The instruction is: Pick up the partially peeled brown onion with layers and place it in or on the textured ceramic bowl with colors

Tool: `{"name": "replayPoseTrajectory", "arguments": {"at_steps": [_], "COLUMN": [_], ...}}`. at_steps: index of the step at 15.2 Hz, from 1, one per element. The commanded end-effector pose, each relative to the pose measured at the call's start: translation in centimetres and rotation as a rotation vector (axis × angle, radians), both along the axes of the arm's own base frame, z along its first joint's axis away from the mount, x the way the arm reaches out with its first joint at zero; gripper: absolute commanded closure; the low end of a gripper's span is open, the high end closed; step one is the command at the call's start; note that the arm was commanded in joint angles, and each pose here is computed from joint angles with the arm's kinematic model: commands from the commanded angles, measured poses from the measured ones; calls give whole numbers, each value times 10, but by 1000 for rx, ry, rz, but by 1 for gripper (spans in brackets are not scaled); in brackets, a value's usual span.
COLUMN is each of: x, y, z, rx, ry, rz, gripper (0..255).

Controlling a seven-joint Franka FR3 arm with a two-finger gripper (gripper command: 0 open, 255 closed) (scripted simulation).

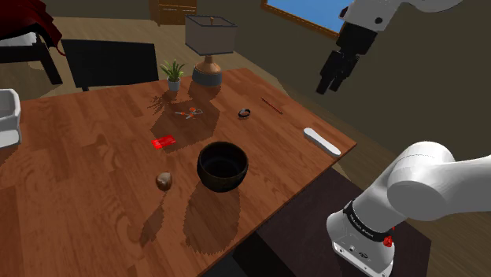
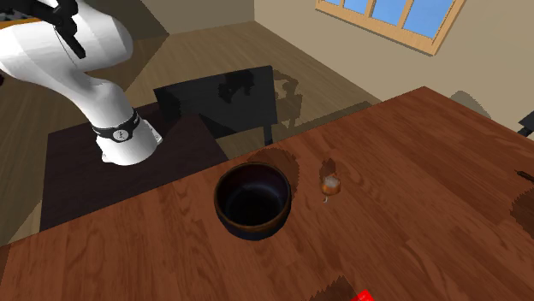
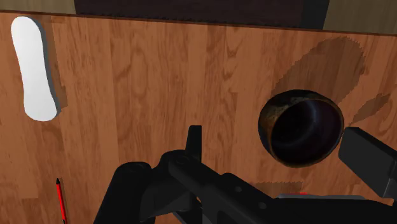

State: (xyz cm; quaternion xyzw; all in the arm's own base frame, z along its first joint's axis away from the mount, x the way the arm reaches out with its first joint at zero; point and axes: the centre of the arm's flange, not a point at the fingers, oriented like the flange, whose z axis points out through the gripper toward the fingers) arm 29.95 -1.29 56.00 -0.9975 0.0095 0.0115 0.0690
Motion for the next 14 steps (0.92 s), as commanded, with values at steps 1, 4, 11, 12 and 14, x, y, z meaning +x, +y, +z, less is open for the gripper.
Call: {"name": "replayPoseTrajectory", "arguments": {"at_steps": [1, 4, 11, 12, 14], "x": [0, 12, 41, 46, 54], "y": [0, 31, 104, 114, 135], "z": [0, -21, -70, -77, -91], "rx": [0, -3, -11, -12, -14], "ry": [0, -6, -21, -23, -27], "rz": [0, -7, -24, -26, -31], "gripper": [0, 0, 0, 0, 0]}}
